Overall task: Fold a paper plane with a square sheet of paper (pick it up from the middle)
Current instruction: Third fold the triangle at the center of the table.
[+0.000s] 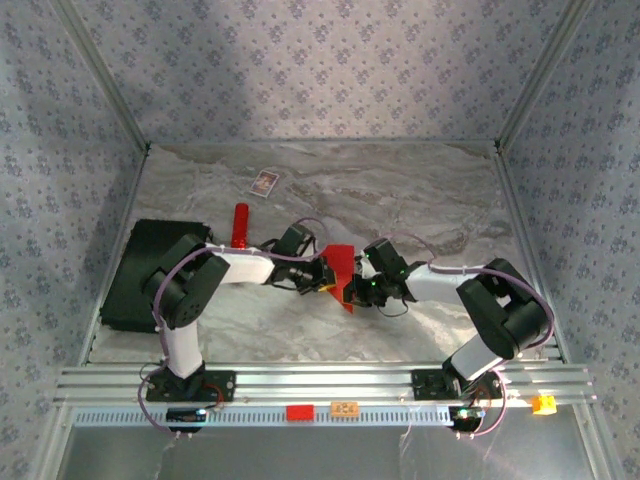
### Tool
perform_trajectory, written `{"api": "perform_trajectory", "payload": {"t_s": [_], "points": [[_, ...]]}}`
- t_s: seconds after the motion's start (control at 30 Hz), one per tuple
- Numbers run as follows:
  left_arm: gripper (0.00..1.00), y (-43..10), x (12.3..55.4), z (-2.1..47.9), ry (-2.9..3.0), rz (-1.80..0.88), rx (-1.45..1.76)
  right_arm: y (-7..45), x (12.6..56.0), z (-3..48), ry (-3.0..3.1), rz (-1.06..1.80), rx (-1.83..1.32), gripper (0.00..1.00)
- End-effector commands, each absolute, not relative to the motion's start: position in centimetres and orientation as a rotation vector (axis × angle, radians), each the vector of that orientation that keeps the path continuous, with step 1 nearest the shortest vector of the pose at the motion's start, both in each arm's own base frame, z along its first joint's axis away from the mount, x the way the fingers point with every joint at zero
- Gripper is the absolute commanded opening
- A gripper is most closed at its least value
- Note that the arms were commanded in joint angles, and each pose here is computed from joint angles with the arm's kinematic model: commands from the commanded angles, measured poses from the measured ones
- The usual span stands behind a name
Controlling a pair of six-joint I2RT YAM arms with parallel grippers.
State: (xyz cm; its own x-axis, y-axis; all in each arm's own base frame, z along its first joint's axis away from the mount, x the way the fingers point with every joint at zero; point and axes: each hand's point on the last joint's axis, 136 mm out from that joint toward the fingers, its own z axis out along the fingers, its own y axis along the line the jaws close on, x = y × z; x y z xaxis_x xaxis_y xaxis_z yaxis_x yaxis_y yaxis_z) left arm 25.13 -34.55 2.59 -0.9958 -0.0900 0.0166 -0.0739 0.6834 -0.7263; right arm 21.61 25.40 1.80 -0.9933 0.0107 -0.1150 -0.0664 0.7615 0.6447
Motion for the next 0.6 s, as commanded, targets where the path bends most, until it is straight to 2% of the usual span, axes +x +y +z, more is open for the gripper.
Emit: {"api": "perform_trajectory", "payload": {"t_s": [0.0,0.13,0.37,0.57], "points": [[0.08,-35.1,25.8,5.0,2.808,-1.239,-0.101,23.6,20.4,-0.5,2.931,0.916,0.068,0.00],[0.09,-35.3,25.3,4.4,2.833,-1.211,-0.116,23.9,20.5,-0.5,2.929,0.927,0.078,0.00],[0.04,-33.5,25.1,0.8,2.923,-1.062,-0.198,23.5,20.3,-1.2,2.951,0.895,0.094,0.00],[0.04,-31.9,26.4,0.4,2.884,-1.076,-0.208,23.0,19.7,-2.2,2.989,0.853,0.103,0.00]]}}
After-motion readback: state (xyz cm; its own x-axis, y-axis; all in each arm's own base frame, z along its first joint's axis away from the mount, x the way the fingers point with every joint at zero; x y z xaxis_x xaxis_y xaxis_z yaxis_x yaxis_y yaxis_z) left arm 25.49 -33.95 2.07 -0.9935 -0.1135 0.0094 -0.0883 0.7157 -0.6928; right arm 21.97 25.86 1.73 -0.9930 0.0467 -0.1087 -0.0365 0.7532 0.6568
